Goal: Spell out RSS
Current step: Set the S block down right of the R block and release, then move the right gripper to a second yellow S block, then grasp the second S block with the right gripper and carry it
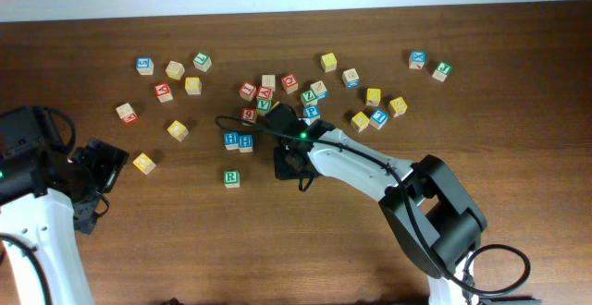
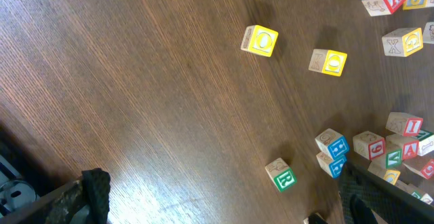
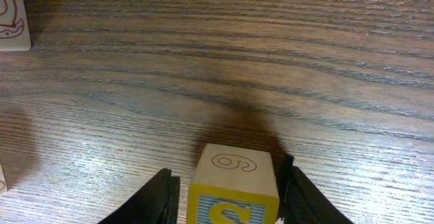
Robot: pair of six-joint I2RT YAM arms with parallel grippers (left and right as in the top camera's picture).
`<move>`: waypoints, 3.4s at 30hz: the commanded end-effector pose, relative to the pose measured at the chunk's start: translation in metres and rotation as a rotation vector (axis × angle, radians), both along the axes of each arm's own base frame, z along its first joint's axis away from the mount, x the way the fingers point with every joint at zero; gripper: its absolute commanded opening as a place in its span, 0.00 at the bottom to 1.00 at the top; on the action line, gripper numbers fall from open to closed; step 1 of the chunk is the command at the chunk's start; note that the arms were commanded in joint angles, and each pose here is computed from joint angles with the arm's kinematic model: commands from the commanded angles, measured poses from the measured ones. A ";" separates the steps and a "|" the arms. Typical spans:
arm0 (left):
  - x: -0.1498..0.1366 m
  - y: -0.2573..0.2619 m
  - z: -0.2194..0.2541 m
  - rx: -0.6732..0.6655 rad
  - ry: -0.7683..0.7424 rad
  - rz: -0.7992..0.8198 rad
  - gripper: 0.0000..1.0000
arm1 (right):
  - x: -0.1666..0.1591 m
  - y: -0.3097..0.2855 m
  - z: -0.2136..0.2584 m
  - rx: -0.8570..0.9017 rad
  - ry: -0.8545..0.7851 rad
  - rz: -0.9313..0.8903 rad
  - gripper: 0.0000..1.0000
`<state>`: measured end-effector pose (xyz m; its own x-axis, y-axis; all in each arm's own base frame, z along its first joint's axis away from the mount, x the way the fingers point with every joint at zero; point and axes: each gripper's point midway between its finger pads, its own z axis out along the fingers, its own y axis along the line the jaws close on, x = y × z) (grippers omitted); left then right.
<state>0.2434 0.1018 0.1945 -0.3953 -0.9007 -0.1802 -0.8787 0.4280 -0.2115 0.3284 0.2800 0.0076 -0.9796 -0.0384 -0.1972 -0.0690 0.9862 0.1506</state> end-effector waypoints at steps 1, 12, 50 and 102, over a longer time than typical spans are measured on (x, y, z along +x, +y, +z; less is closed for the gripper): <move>-0.001 0.002 -0.002 -0.002 0.008 0.015 0.99 | -0.002 0.003 -0.005 -0.004 0.010 0.008 0.41; -0.001 0.002 -0.002 -0.003 0.009 0.015 0.99 | 0.014 0.005 0.034 -0.016 -0.001 -0.010 0.68; -0.001 0.002 -0.002 -0.002 0.008 0.015 0.99 | 0.125 -0.290 0.085 -0.150 0.067 -0.493 0.98; -0.001 0.002 -0.002 -0.002 0.008 0.015 0.99 | 0.145 -0.248 0.000 0.061 0.177 -1.038 0.48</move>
<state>0.2434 0.1018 0.1944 -0.3954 -0.9007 -0.1800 -0.8788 0.4280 -0.2113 0.4774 0.0273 0.0143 -0.5383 0.8415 -0.0462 0.8310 0.5391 0.1371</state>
